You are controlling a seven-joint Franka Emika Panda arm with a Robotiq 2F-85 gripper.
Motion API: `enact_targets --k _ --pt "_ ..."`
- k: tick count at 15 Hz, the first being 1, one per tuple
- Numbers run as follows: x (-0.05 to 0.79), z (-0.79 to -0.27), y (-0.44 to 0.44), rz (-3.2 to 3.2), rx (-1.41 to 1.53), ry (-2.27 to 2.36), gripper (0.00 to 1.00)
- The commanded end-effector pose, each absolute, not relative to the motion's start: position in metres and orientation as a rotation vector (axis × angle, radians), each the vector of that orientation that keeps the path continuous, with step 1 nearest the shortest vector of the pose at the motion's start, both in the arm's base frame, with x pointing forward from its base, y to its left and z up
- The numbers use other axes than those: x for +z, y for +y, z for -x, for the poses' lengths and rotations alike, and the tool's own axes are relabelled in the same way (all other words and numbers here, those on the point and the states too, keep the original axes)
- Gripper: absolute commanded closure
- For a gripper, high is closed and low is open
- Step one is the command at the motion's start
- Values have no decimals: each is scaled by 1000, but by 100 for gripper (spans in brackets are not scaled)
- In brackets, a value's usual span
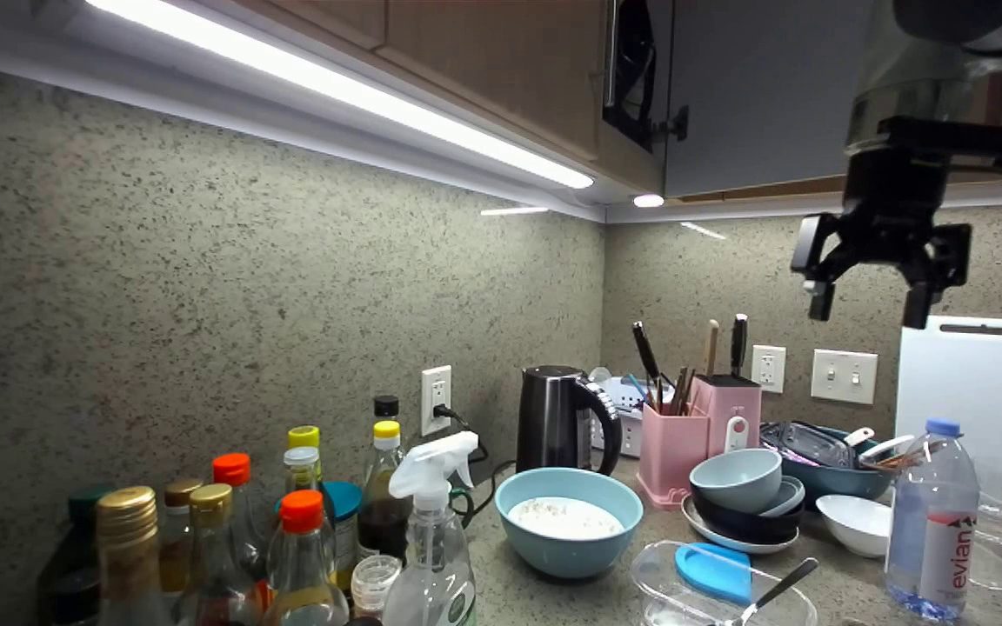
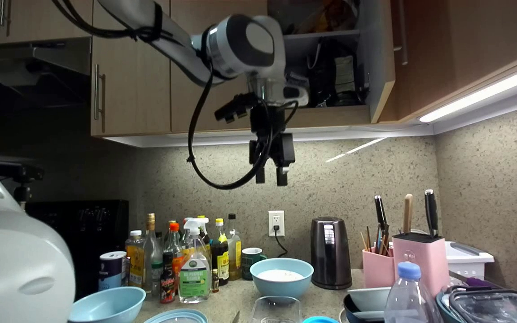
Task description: Close the door of the top kitchen cabinet
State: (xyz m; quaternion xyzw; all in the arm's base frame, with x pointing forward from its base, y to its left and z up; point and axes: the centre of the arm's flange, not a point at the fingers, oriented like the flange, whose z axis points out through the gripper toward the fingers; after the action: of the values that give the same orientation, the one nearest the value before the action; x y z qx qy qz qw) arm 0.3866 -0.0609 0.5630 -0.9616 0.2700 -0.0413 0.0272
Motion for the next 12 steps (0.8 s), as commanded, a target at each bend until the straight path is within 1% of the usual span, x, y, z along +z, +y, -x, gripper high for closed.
enact_targets --k 1,4,9,12 --pt "570 -376 -74 2940 -156 900 0" --pt "578 -355 -91 2898 -206 974 0" --pt "577 -355 -90 2884 -216 1005 0" --pt "598 -355 -131 2819 -292 1056 0"
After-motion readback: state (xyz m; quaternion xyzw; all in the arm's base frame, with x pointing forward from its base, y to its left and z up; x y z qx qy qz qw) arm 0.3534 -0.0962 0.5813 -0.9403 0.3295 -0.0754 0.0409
